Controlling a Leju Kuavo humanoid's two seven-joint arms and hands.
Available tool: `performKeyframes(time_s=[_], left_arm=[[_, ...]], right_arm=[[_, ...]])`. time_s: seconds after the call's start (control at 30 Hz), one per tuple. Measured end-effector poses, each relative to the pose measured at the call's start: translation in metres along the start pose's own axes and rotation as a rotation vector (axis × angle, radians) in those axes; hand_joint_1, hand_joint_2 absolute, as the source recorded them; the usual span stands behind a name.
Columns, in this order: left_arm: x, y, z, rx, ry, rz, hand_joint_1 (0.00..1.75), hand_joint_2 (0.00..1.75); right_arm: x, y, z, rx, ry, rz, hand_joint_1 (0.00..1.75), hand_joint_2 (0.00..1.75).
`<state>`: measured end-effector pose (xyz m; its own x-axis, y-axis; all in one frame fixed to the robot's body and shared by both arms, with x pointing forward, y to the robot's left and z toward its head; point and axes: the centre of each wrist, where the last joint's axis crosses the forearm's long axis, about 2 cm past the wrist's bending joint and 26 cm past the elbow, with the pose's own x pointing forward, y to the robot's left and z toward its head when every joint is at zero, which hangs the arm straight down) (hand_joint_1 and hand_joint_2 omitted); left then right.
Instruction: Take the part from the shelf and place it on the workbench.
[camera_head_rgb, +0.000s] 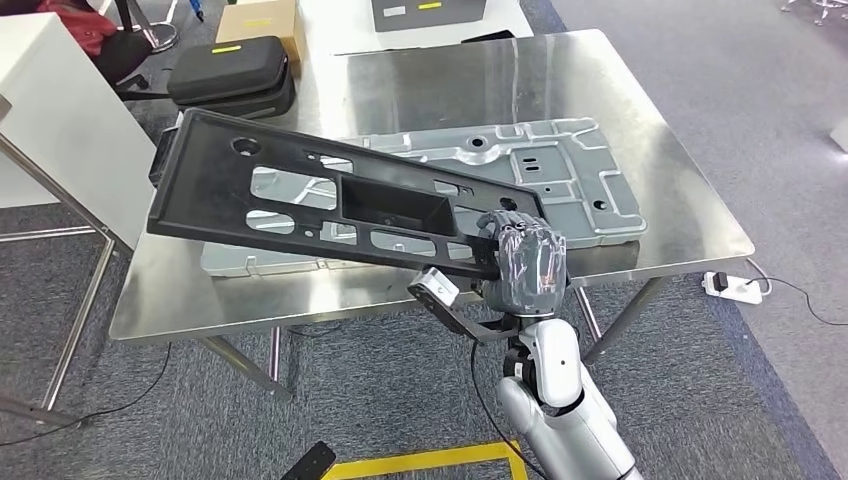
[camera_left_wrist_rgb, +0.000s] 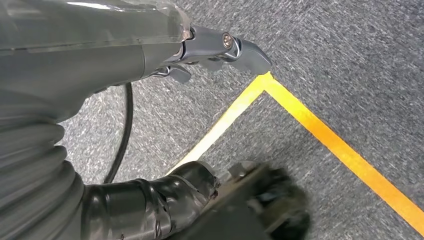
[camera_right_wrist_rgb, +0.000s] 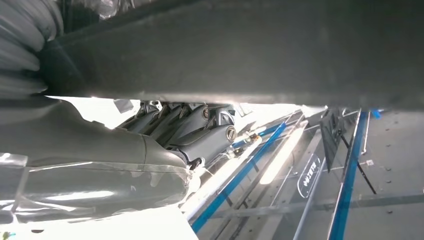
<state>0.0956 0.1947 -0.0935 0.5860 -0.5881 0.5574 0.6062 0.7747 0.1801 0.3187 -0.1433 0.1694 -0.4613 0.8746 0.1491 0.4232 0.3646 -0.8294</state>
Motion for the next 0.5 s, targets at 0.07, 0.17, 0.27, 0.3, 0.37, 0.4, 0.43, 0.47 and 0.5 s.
performKeyframes(time_s=[0.07, 0.17, 0.27, 0.3, 0.37, 0.4, 0.43, 0.47, 0.5], left_arm=[[-0.0004, -0.0002, 0.0002, 0.000, 0.001, 0.002, 0.00, 1.75], [0.0000, 0.0003, 0.0000, 0.009, 0.003, 0.007, 0.00, 1.75], [0.0000, 0.0004, 0.0000, 0.019, 0.006, 0.008, 0.00, 1.75], [-0.0001, 0.0003, 0.0001, 0.022, 0.008, 0.007, 0.00, 1.75], [0.0009, 0.0009, -0.0003, 0.032, 0.009, 0.004, 0.00, 1.75], [0.0017, 0.0013, -0.0007, 0.036, 0.008, 0.003, 0.00, 1.75], [0.0024, 0.0015, -0.0009, 0.037, 0.007, 0.004, 0.00, 1.75], [0.0028, 0.0014, -0.0010, 0.034, 0.004, 0.006, 0.00, 1.75], [0.0028, 0.0010, -0.0010, 0.029, 0.001, 0.009, 0.00, 1.75]], right_arm=[[0.0000, 0.0001, 0.0001, 0.000, 0.000, 0.000, 1.75, 1.75], [0.0000, -0.0003, -0.0005, -0.002, 0.000, 0.002, 1.75, 1.75], [-0.0002, -0.0005, -0.0003, -0.004, 0.001, 0.006, 1.75, 1.75], [-0.0005, -0.0006, -0.0003, -0.004, 0.001, 0.007, 1.75, 1.75], [-0.0010, -0.0014, -0.0011, -0.008, 0.000, 0.010, 1.75, 1.75], [-0.0013, -0.0015, -0.0011, -0.008, 0.000, 0.011, 1.75, 1.75], [-0.0015, -0.0013, -0.0006, -0.007, 0.001, 0.012, 1.75, 1.75], [-0.0017, -0.0008, 0.0006, -0.004, 0.002, 0.012, 1.75, 1.75], [-0.0020, -0.0003, 0.0020, -0.001, 0.004, 0.013, 1.75, 1.75]])
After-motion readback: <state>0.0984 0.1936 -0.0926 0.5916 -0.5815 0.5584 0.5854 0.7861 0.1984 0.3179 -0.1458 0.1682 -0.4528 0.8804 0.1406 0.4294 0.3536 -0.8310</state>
